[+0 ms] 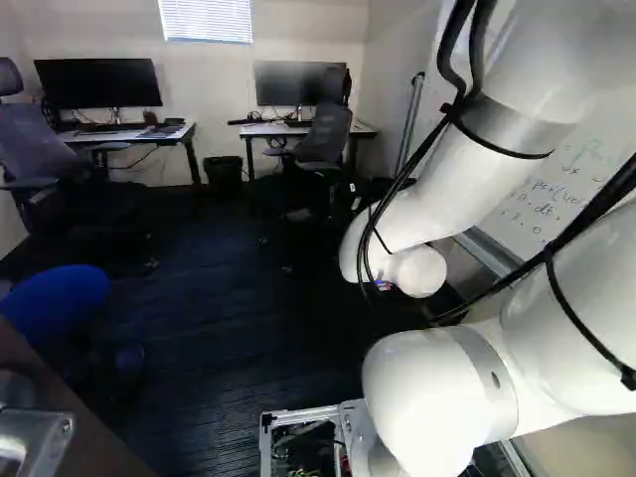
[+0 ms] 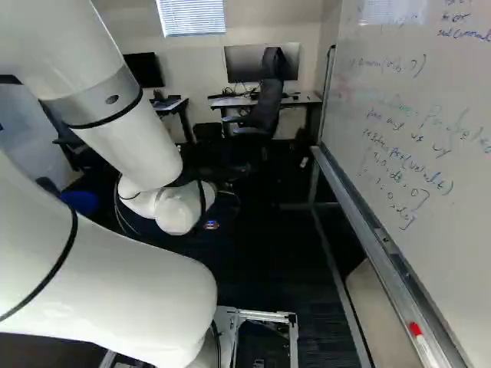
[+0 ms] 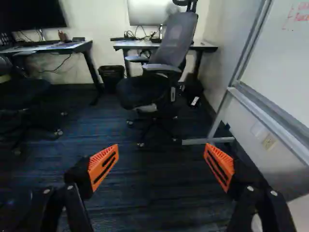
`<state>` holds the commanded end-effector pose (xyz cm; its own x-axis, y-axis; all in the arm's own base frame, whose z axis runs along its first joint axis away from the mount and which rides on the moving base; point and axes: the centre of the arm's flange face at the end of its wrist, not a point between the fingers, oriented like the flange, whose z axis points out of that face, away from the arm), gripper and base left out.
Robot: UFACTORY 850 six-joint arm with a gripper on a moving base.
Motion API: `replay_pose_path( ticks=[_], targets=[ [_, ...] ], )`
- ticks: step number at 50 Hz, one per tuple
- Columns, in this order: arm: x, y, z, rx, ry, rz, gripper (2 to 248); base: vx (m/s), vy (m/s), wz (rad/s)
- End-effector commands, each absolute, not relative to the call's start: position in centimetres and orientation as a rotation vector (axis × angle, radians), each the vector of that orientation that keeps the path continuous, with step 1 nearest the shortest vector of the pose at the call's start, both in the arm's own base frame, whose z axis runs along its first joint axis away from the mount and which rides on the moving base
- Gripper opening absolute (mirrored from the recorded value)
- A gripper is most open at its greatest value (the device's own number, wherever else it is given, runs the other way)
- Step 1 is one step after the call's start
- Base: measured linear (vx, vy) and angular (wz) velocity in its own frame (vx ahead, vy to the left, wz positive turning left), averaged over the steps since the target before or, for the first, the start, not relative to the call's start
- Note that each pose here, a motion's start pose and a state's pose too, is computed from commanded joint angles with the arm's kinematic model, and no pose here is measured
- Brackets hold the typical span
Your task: Open the door and move inside
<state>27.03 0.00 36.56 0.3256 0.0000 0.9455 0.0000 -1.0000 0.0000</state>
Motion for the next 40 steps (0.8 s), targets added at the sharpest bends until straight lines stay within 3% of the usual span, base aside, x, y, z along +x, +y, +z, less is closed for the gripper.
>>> replay_pose_path(
  ticks=[10, 40],
  targets=[
    [27.03, 0.0, 36.56, 2.558, 0.0, 1.824, 247, 0.126, 0.012, 0.051],
    [27.03, 0.0, 36.56, 2.558, 0.0, 1.824, 247, -0.003, -0.001, 0.0]
  ],
)
